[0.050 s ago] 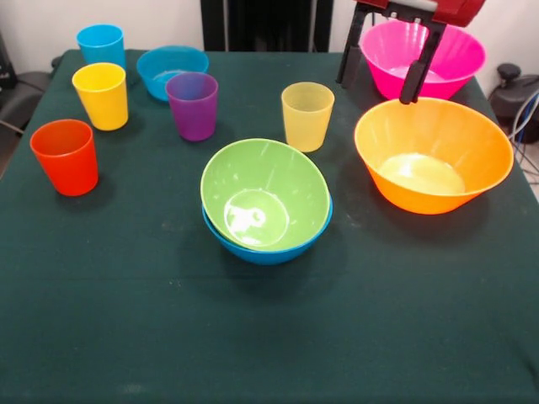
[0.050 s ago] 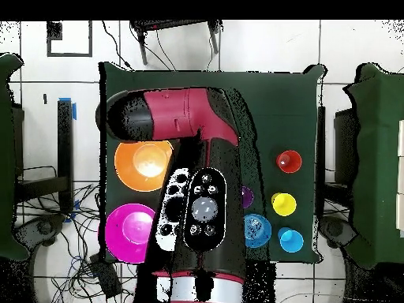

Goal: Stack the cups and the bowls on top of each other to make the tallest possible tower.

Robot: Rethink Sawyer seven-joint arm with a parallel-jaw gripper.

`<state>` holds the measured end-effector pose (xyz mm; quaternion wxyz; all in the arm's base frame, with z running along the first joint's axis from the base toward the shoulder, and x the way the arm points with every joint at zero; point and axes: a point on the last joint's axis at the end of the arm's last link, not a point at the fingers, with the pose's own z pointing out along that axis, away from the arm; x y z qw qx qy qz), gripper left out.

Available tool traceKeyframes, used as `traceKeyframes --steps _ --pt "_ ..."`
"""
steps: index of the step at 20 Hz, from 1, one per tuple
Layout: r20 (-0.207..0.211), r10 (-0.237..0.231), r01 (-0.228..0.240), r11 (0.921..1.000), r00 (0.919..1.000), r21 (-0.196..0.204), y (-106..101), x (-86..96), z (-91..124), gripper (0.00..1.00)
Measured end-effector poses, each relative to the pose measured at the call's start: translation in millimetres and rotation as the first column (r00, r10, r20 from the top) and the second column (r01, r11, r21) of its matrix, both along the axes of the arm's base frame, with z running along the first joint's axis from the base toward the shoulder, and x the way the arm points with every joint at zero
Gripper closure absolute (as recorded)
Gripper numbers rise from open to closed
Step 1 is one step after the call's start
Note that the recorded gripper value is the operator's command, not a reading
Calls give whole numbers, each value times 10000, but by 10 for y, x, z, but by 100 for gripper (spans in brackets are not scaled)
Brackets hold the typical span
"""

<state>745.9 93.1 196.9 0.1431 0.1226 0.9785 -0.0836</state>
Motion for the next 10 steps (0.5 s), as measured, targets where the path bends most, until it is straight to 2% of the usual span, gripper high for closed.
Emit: traceKeyframes --steps 10 --pt "-110 -300 302 9994 9995 194 -211 24 -72 0"
